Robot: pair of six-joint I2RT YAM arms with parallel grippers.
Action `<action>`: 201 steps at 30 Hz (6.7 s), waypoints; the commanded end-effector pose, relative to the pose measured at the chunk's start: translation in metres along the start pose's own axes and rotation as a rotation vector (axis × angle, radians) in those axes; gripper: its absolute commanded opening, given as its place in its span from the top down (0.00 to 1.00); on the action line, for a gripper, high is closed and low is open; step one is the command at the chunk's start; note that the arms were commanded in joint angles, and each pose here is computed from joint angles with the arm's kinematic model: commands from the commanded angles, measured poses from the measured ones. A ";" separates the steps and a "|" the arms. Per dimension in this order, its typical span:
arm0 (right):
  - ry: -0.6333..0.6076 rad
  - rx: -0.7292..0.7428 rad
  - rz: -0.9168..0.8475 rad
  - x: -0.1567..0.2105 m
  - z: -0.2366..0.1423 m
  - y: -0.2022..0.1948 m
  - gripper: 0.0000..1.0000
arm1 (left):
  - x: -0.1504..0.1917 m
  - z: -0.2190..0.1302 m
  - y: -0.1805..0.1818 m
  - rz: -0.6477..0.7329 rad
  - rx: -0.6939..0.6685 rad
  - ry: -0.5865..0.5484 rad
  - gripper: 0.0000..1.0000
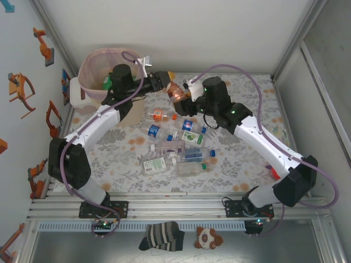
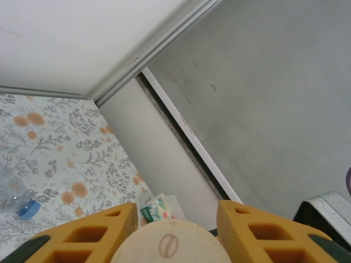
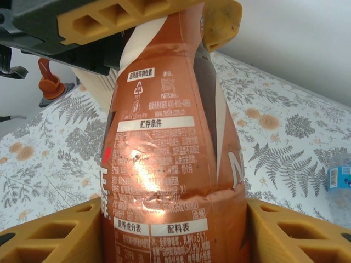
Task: Put the plastic bottles in the bin
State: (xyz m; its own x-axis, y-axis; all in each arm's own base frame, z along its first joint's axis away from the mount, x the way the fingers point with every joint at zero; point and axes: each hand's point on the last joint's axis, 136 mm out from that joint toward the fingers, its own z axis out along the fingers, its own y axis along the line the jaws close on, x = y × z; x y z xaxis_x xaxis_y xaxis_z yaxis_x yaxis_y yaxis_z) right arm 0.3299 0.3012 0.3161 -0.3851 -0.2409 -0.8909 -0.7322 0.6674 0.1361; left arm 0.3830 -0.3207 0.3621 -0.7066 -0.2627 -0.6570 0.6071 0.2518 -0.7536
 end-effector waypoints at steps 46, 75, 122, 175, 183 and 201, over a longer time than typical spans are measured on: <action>-0.138 0.073 0.019 -0.026 -0.077 0.006 0.28 | -0.159 -0.182 0.031 0.497 -0.749 -0.251 0.70; -0.109 0.097 0.025 -0.019 -0.071 0.000 0.29 | -0.091 -0.174 0.187 0.356 -0.859 0.186 0.70; -0.145 0.129 0.010 -0.034 -0.084 -0.002 0.29 | -0.102 -0.156 0.161 0.370 -0.845 0.087 0.31; 0.061 0.251 0.010 -0.002 -0.006 -0.046 0.29 | 0.041 -0.196 -0.005 0.422 -0.415 0.029 0.29; 0.179 0.277 0.048 0.028 0.012 -0.074 0.29 | 0.049 -0.200 0.002 0.376 -0.435 0.018 0.28; 0.368 0.288 0.147 0.094 0.044 -0.132 0.31 | 0.049 -0.192 0.020 0.306 -0.427 0.000 0.28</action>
State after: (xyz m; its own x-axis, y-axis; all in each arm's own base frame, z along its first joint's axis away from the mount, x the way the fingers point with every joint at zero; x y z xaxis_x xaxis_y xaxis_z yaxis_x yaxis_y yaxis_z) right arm 0.4096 0.2213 0.1934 -0.6899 -0.3143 -0.6522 -0.4756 0.8759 0.0810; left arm 0.2887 -0.1471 0.3121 -0.5363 -0.1031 -0.8377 0.5684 0.6896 -0.4487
